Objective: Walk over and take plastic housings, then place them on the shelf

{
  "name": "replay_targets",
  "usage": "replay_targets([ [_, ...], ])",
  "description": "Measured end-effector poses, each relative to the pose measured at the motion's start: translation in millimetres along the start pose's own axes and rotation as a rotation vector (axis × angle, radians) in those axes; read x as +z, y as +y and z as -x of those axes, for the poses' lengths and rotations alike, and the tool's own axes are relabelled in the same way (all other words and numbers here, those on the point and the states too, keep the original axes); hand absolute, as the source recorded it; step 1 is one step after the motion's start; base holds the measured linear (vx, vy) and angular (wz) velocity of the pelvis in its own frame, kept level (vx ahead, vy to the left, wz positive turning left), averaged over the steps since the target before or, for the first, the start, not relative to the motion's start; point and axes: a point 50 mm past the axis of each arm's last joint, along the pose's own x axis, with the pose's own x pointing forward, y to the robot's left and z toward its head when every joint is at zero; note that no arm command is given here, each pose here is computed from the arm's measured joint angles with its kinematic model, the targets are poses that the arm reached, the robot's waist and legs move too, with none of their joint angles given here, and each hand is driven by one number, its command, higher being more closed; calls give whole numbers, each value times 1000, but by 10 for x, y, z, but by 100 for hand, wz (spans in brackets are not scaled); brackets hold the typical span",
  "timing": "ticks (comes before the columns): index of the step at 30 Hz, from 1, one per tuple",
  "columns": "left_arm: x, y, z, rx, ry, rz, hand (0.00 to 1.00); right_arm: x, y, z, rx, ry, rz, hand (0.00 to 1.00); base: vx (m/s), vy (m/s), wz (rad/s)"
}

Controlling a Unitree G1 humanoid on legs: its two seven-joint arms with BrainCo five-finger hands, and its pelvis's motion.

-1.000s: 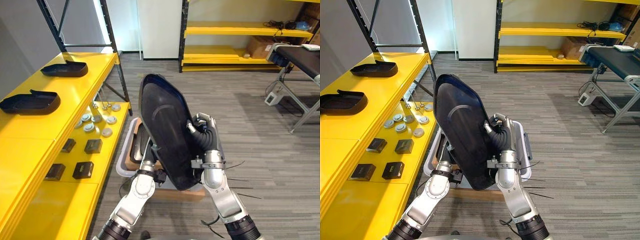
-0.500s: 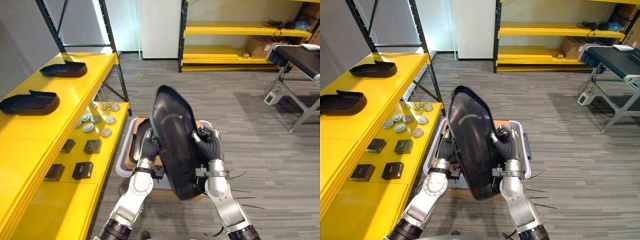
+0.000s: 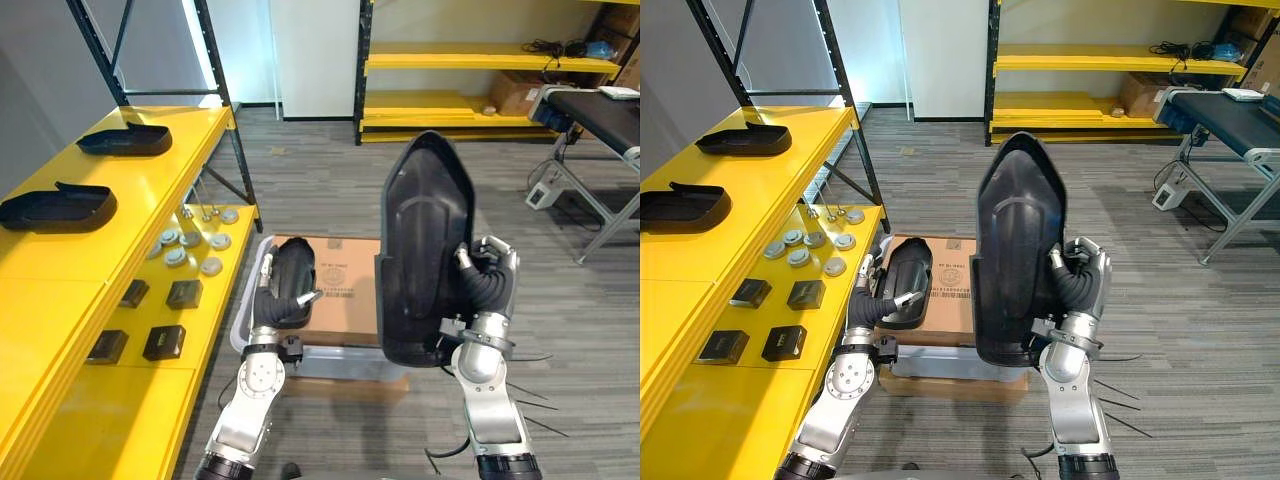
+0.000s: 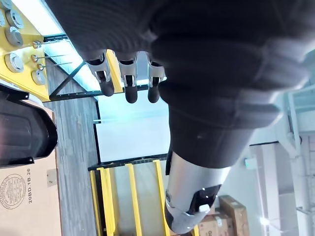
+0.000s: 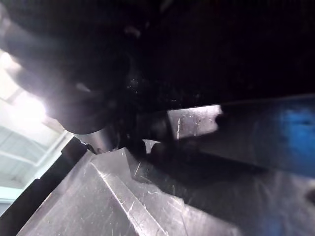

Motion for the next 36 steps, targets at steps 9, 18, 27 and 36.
replay_targets([
  [9,29,-73,30,-46,14,97,0,-18,-28,-12,-12,-12,86,100,0,0,2],
  [18,101,-366,131,-206,8,198,0,100,72,-36,24,-81,91,100,0,0,1],
  [27,227,-630,189,-356,-35,237,0,230,279,17,116,-145,63,100,0,0,0],
  [36,287,-753,212,-448,-65,225,100,320,424,118,216,-163,-31,100,0,0,0],
])
